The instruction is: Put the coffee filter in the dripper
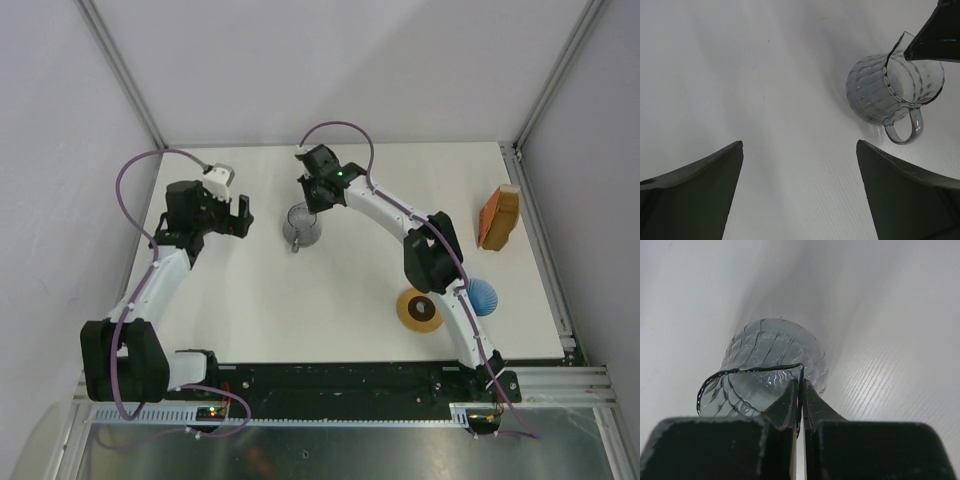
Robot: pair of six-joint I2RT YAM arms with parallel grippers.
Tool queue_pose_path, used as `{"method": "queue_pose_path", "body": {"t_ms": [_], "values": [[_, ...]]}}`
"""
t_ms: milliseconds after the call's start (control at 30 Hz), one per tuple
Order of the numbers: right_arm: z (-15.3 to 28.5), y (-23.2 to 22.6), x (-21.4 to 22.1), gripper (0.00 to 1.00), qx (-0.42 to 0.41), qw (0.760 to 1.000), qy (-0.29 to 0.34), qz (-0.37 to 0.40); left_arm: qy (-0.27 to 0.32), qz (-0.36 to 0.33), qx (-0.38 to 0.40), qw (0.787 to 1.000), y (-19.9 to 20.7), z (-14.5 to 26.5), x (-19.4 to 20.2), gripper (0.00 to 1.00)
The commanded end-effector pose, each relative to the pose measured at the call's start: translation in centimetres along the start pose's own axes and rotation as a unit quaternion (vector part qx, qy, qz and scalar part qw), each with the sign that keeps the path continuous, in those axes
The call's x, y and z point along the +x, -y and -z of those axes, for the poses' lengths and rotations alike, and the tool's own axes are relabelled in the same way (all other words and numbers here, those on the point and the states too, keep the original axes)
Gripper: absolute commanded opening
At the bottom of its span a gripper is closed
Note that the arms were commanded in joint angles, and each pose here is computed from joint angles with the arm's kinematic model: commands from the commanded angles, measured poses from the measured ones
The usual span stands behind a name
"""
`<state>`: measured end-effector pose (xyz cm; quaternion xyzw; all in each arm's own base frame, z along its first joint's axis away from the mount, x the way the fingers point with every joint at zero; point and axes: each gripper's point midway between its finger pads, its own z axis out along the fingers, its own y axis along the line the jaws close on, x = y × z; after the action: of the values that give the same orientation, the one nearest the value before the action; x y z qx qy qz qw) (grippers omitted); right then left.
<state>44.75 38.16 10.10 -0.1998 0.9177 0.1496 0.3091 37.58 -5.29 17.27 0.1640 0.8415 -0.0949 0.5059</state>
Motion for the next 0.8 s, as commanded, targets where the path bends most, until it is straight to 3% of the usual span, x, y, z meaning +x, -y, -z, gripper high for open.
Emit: {"method": "queue_pose_path", "body": {"t_ms": [0, 233, 367, 600, 667, 700, 767], "values": [[0.0, 0.0, -0.1, 0.03, -0.001, 1.0, -0.005, -0.01, 0.021, -0.012, 0.024, 0.999, 0.6, 0.1, -2.1, 1.0], [1.0, -1.3, -0.4, 0.34, -0.021, 1.0, 0.0, -0.012, 0.013, -0.009, 0.045, 0.999, 1.4, -0.1, -1.6, 0.99], [3.0, -2.2, -2.3, 0.42, -0.033, 0.999, 0.027, -0.007, 0.011, -0.009, 0.05, 0.999, 1.7, -0.1, -1.5, 1.0], [11.1, -1.1, -6.6, 0.63, -0.024, 0.994, 0.111, -0.001, 0.008, -0.014, 0.088, 0.996, 3.3, 0.0, -1.1, 0.99], [13.0, 0.9, -5.3, 0.75, -0.009, 0.994, 0.112, -0.009, 0.006, -0.019, 0.103, 0.994, 4.1, 0.1, -1.0, 0.96], [15.0, 1.6, -5.4, 0.87, -0.009, 0.991, 0.13, -0.016, 0.006, -0.025, 0.116, 0.993, 4.7, 0.2, -0.9, 0.94], [16.8, 3.9, -3.2, 0.96, 0.001, 0.991, 0.131, -0.037, 0.005, -0.035, 0.146, 0.989, 6.3, 0.4, -0.6, 0.91]]}}
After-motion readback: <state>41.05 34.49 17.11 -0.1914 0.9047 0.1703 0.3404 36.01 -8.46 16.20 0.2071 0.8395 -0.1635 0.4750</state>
